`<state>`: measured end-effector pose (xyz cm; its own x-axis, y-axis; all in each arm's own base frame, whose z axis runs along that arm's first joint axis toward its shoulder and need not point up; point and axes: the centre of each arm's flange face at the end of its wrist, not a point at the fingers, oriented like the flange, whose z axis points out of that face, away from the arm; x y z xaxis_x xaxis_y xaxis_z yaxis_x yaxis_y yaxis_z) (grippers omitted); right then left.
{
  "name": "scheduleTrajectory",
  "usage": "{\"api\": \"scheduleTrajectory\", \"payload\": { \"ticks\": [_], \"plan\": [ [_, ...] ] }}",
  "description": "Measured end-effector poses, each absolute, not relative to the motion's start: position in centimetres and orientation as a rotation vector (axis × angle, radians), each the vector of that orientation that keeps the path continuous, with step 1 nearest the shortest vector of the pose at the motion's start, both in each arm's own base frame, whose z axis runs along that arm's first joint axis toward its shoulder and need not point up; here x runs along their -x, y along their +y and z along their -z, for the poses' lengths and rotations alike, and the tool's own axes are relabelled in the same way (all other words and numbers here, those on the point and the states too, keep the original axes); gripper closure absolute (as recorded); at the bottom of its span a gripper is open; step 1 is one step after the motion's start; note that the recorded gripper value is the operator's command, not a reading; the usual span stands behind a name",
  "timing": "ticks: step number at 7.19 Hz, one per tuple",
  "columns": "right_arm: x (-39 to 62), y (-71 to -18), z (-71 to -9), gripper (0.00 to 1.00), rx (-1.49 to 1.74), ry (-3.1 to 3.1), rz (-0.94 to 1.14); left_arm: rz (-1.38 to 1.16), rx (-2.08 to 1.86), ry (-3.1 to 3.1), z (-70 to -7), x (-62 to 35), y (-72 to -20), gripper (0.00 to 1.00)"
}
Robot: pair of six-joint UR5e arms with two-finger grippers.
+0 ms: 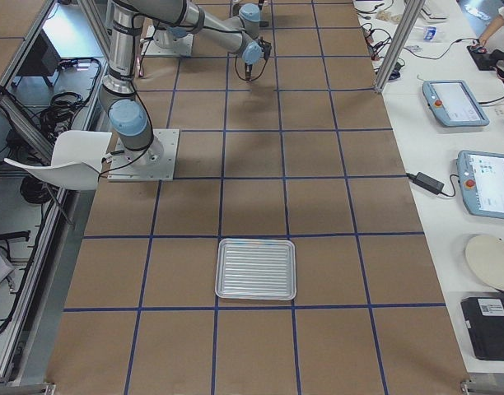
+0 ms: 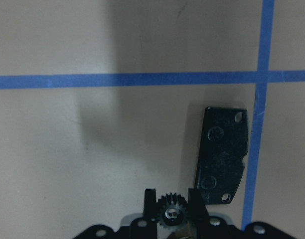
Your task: Place bearing gear from tray to pile
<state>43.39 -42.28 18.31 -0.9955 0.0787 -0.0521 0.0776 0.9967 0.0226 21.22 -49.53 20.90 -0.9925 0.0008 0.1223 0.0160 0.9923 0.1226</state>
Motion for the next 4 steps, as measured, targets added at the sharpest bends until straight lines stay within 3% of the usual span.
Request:
{"api": "scheduleTrajectory", "payload": {
  "ticks": [2, 4],
  "plan": [
    [-40.2, -44.5, -21.0, 0.00, -0.144, 3.085, -0.008, 0.203, 0.016, -3.020, -19.7, -21.5, -49.5, 1.00],
    [-31.1, -48.7, -28.2, 0.00, -0.092, 3.071, 0.059, 0.223, 0.022, -3.065, -18.6, -22.3, -49.8, 0.98]
  ]
}}
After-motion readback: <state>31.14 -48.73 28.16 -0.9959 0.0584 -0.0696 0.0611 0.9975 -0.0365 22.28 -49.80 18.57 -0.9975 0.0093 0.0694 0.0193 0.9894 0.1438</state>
